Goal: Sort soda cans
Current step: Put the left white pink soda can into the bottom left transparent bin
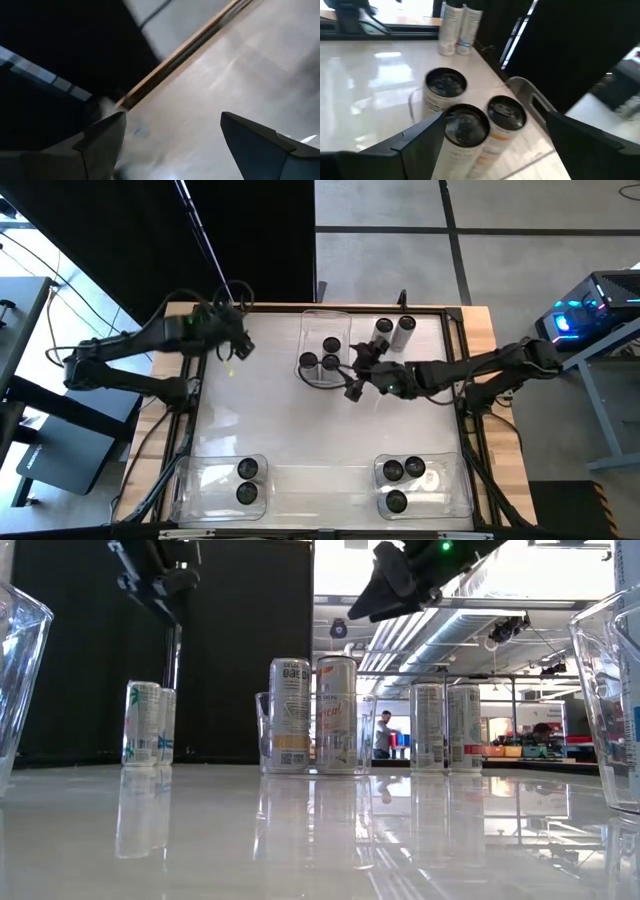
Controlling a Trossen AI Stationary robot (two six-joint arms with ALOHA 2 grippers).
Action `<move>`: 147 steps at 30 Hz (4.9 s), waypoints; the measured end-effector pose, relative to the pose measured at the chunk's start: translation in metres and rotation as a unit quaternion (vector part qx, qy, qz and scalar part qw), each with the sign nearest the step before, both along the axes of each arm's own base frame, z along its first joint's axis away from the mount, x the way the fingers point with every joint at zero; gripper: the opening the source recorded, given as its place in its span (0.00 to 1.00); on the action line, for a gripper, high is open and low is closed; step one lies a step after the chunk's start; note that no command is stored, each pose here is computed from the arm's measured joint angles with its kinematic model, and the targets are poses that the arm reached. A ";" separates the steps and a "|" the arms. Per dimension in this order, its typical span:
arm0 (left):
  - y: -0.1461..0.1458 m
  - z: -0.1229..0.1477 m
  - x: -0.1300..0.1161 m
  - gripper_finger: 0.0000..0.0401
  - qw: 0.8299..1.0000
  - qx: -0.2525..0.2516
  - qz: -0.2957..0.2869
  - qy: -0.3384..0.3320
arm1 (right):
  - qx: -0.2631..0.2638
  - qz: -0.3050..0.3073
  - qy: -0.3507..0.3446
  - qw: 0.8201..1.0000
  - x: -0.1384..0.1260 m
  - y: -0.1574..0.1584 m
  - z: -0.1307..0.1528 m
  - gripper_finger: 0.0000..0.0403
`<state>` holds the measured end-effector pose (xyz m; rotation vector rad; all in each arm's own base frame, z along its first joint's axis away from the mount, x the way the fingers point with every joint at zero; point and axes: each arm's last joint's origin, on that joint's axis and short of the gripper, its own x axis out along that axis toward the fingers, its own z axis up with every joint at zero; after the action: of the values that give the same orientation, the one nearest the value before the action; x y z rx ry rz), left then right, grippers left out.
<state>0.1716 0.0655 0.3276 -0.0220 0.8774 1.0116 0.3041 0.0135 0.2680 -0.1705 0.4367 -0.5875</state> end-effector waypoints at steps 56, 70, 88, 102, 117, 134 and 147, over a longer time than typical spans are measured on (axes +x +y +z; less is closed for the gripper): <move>0.107 -0.060 -0.049 0.80 0.953 -0.229 0.190 0.052 | 0.032 -0.035 0.058 0.997 -0.014 0.016 -0.017 0.85; 0.106 -0.064 -0.049 0.80 0.963 -0.212 0.155 0.063 | 0.029 -0.034 0.059 0.997 -0.014 0.016 -0.016 0.85; 0.111 -0.067 -0.046 0.80 0.966 -0.177 0.184 0.025 | 0.035 -0.022 0.057 0.998 -0.014 0.020 -0.016 0.85; 0.108 -0.073 -0.046 0.67 0.967 -0.187 0.166 0.043 | 0.044 -0.005 0.048 0.998 -0.015 0.032 -0.016 0.85; 0.053 -0.012 -0.057 0.62 0.976 -0.207 0.044 -0.052 | 0.050 -0.009 0.031 0.998 -0.013 0.031 -0.014 0.85; -0.028 0.062 -0.044 0.62 0.883 -0.329 -0.232 -0.240 | 0.053 -0.010 0.005 0.999 -0.009 0.029 -0.010 0.85; -0.055 0.041 -0.017 0.62 0.906 -0.338 -0.227 -0.113 | 0.079 -0.004 -0.016 0.997 -0.008 0.030 -0.008 0.85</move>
<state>0.1549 0.0104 0.3688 -0.4935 0.9258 0.2283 0.2964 0.0437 0.2602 -0.0093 0.4508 -0.5597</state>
